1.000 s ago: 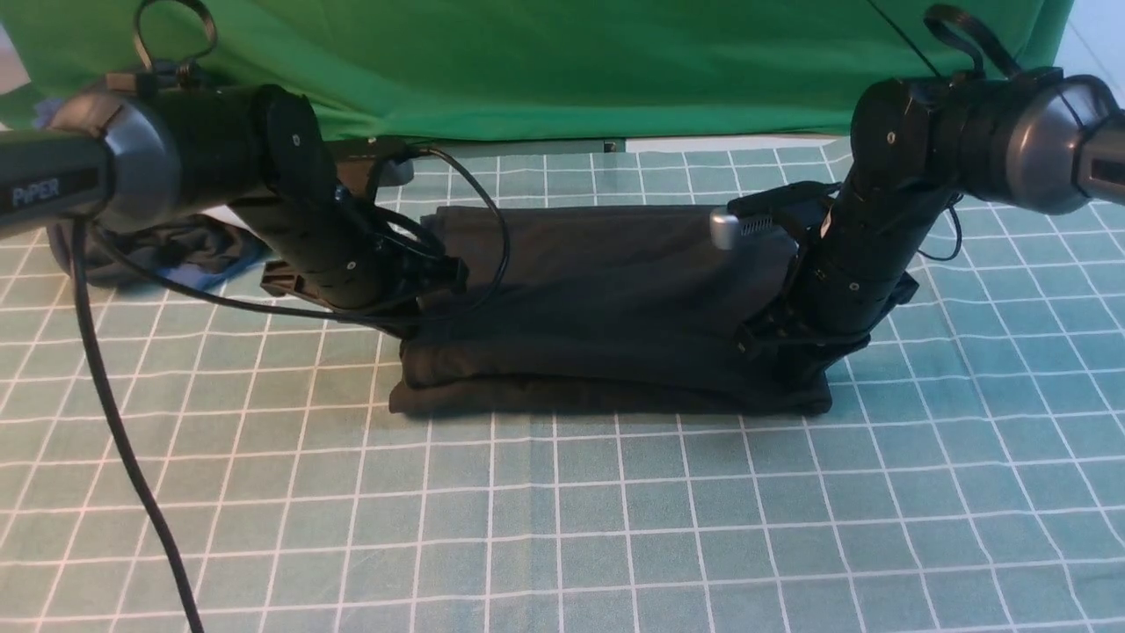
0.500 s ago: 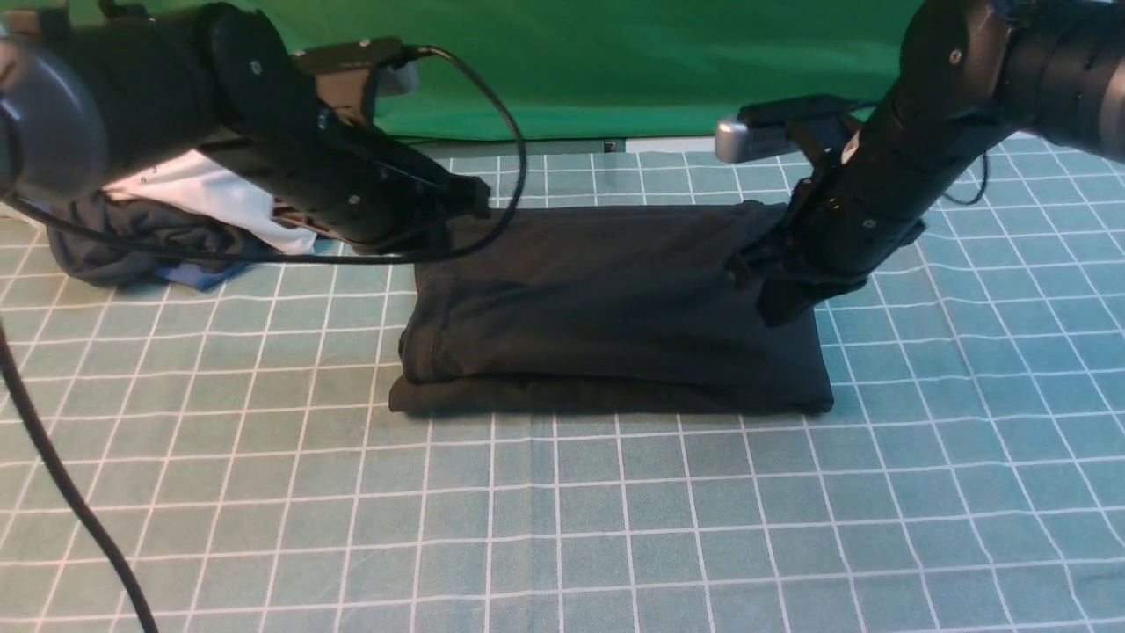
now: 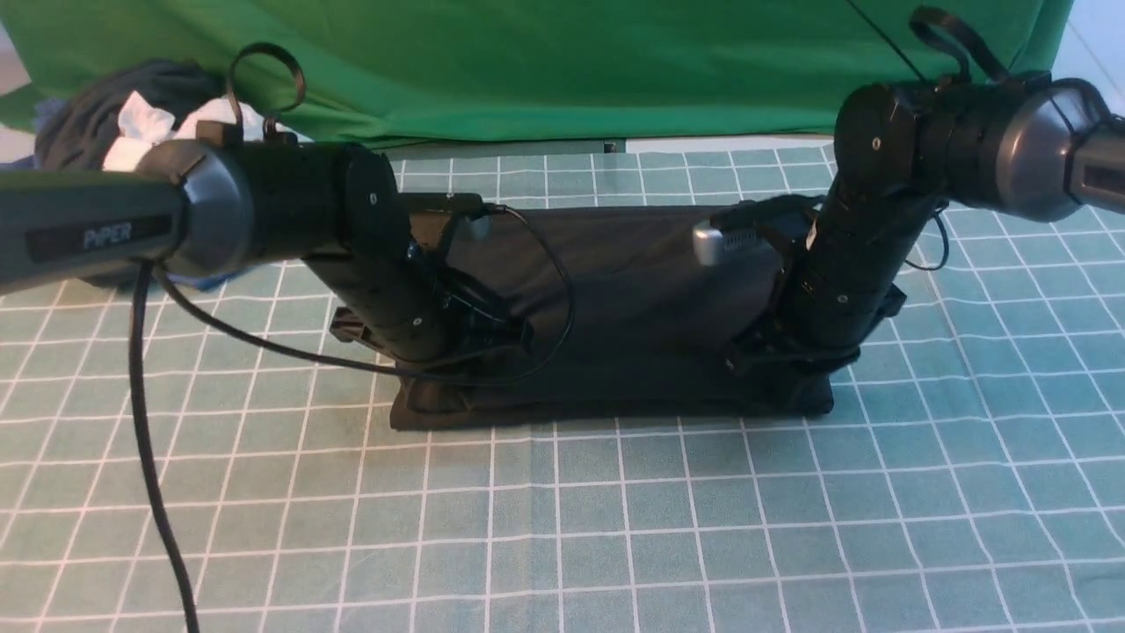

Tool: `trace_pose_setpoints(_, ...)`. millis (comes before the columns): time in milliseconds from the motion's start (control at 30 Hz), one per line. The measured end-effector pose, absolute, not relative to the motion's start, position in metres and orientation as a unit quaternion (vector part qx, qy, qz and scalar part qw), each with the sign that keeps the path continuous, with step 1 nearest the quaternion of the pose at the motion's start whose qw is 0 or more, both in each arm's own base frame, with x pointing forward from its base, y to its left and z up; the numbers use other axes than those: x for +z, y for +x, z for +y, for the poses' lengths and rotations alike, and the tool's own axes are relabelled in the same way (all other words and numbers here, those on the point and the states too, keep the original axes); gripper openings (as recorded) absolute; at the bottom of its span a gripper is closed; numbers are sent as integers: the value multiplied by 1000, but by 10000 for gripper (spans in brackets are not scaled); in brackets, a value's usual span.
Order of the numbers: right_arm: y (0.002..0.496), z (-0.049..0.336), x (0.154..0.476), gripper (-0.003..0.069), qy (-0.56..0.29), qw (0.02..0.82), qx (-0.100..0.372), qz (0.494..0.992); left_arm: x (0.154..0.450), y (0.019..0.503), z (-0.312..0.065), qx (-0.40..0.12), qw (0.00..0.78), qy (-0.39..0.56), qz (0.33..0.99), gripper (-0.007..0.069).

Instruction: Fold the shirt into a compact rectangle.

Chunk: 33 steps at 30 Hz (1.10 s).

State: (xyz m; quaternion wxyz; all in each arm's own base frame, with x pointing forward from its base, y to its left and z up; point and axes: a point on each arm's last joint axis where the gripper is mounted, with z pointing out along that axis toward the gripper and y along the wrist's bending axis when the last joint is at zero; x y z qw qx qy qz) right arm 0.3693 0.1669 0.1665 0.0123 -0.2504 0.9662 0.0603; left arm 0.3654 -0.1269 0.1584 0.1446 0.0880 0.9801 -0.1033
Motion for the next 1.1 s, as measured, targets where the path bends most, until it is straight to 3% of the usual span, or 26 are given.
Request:
trace_pose_setpoints(267,368,159,181,-3,-247,28,52,967,175,357,-124,-101,155,93,978,11)
trace_pose_setpoints(433,362,131,246,-3,-226,112,48,966,242,343,-107,-104,234,75,964,11)
trace_pose_setpoints(533,358,112,274,-3,-207,148,46,966,266,334,-86,-103,245,43,963,11)
trace_pose_setpoints(633,352,95,290,-3,-190,169,43,966,268,331,-69,-94,223,23,970,11)
trace_pose_setpoints(800,345,87,284,-3,-182,157,39,970,256,332,-64,-86,190,39,977,34)
trace_pose_setpoints(900,341,86,270,-3,-179,148,41,972,241,337,-72,-90,170,55,980,114)
trace_pose_setpoints(1100,339,86,258,-3,-175,145,46,973,208,346,-88,-90,138,74,984,399)
